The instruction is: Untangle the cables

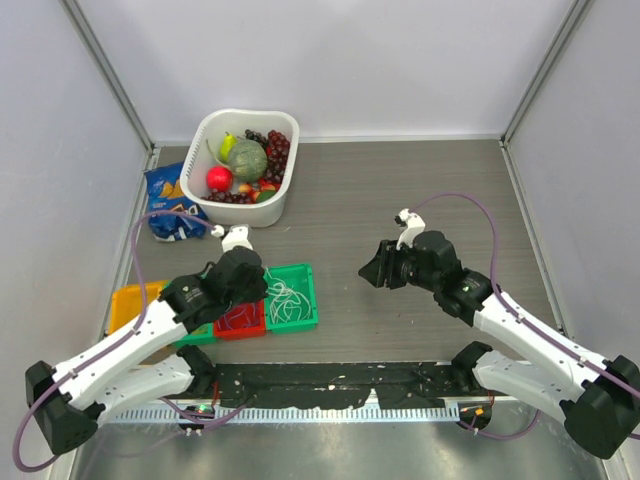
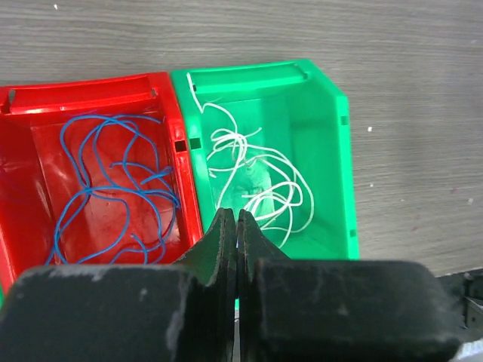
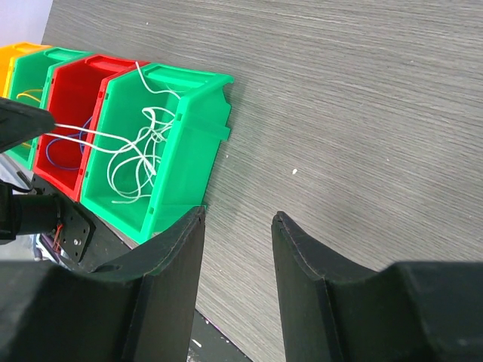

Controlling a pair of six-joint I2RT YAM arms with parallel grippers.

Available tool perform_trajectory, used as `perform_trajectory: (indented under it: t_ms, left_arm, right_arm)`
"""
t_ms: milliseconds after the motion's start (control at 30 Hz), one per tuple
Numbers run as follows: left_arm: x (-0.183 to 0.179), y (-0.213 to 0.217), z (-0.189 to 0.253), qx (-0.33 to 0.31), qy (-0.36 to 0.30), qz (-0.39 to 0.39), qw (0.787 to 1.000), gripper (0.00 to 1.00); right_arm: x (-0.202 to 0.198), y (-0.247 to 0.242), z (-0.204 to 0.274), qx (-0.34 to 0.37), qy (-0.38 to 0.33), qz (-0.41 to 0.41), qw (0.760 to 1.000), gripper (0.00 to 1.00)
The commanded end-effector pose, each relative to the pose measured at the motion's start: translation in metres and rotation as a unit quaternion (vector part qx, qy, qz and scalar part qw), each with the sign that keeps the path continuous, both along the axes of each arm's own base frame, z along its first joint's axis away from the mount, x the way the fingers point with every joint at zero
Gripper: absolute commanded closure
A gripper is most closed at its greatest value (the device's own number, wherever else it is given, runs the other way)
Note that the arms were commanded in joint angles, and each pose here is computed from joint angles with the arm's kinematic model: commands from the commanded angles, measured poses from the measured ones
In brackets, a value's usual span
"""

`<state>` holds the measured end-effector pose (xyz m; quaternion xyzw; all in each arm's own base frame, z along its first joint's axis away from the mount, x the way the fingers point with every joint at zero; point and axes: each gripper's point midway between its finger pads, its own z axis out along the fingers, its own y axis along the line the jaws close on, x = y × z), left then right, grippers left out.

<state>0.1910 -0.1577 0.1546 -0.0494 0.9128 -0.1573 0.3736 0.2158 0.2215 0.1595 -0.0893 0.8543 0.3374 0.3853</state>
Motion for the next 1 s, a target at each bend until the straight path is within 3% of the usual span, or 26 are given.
perform_trajectory:
  t_ms: [0,233,333,400,467,733,767,967]
  left_arm:
    - [0.012,-0.009,-0.019,0.02,0.007,-0.002,1.0,1.0]
    - [-0.003,-0.035,-0.036,-0.001,0.056,-0.071,0.996,0.97]
    - [-0.003,-0.034,-0.022,-0.017,0.035,-0.076,0.996,0.74]
    - [-0.002,-0.034,-0.008,-0.031,0.014,-0.076,0.997,0.54]
    - [0.0,-0.032,0.009,-0.041,-0.01,-0.073,0.996,0.41]
    - [-0.001,-0.022,0.088,-0.085,-0.127,-0.099,0.983,0.11]
    - [-0.002,-0.02,0.101,-0.096,-0.149,-0.1,0.979,0.09]
    - [-0.011,-0.001,0.171,-0.176,-0.291,-0.095,0.935,0.0]
  right_arm:
    - [0.01,0.007,0.022,0.02,-0.028,-0.003,0.999,0.54]
    - [0.009,-0.005,0.033,0.02,-0.046,-0.025,0.998,0.55]
    - [0.01,-0.011,0.039,0.016,-0.06,-0.036,0.997,0.54]
    - [0.012,-0.014,0.044,0.016,-0.068,-0.045,0.997,0.52]
    - [0.014,-0.017,0.047,0.013,-0.072,-0.055,0.996,0.48]
    - [0.026,-0.059,0.063,-0.016,-0.105,-0.162,0.981,0.27]
    - [0.025,-0.067,0.071,-0.014,-0.117,-0.179,0.977,0.21]
    - [0.022,-0.127,0.1,-0.021,-0.174,-0.301,0.937,0.12]
